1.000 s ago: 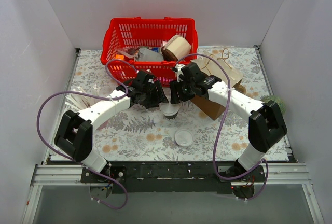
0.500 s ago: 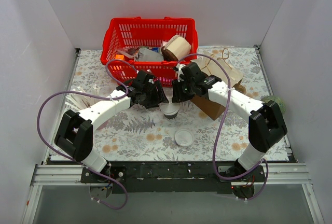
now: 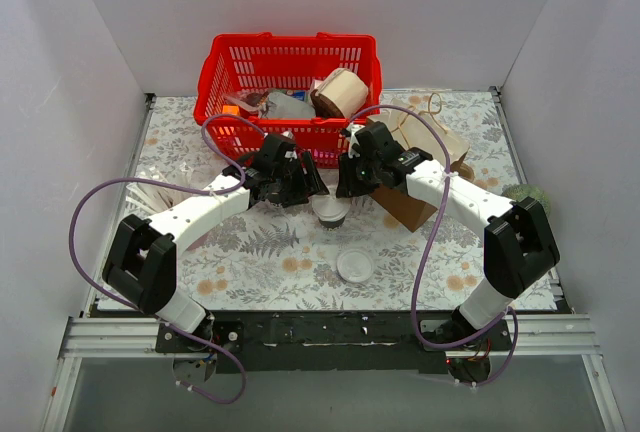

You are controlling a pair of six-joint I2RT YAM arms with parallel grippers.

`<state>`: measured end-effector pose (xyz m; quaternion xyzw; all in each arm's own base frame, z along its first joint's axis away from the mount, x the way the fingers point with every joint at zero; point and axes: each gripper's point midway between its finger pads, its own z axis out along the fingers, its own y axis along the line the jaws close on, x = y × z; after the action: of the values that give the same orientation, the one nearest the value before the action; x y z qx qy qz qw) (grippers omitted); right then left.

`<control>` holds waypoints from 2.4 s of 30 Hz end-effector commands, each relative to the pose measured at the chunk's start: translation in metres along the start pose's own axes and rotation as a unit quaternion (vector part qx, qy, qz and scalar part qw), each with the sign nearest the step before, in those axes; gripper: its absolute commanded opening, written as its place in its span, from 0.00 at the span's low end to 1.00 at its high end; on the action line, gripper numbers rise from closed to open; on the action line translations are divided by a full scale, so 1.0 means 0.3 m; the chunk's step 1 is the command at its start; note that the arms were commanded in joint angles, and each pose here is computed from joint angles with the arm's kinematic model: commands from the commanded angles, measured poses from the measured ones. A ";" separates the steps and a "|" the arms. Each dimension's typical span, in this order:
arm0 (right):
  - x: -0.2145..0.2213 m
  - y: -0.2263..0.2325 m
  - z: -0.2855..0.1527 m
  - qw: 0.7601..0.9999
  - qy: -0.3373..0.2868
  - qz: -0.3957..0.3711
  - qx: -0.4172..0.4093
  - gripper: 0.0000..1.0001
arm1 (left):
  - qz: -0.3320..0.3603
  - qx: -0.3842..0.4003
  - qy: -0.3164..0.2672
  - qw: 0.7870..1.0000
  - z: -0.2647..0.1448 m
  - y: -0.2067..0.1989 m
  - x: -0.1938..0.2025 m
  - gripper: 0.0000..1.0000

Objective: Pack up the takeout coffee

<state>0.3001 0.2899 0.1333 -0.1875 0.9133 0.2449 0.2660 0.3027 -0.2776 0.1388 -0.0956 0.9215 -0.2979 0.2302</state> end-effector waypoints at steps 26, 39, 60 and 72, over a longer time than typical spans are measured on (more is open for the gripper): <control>-0.124 0.045 -0.076 0.993 -0.066 -0.091 -0.027 0.49 | 0.023 0.005 0.003 1.000 0.027 -0.003 -0.001 0.37; -0.155 0.057 -0.082 0.988 -0.093 -0.118 -0.038 0.51 | 0.035 0.022 0.007 0.999 0.032 -0.027 -0.005 0.37; -0.088 -0.020 -0.012 0.996 -0.044 -0.082 0.011 0.41 | 0.040 0.035 0.007 0.999 0.020 -0.049 -0.009 0.37; -0.108 -0.003 -0.048 0.997 -0.067 -0.041 0.011 0.01 | 0.039 0.044 0.005 0.998 0.007 -0.066 -0.012 0.38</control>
<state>0.3130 0.2900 0.1405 -0.2354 0.8925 0.2321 0.3068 0.3040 -0.2868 0.1266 -0.0610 0.9230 -0.3085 0.2218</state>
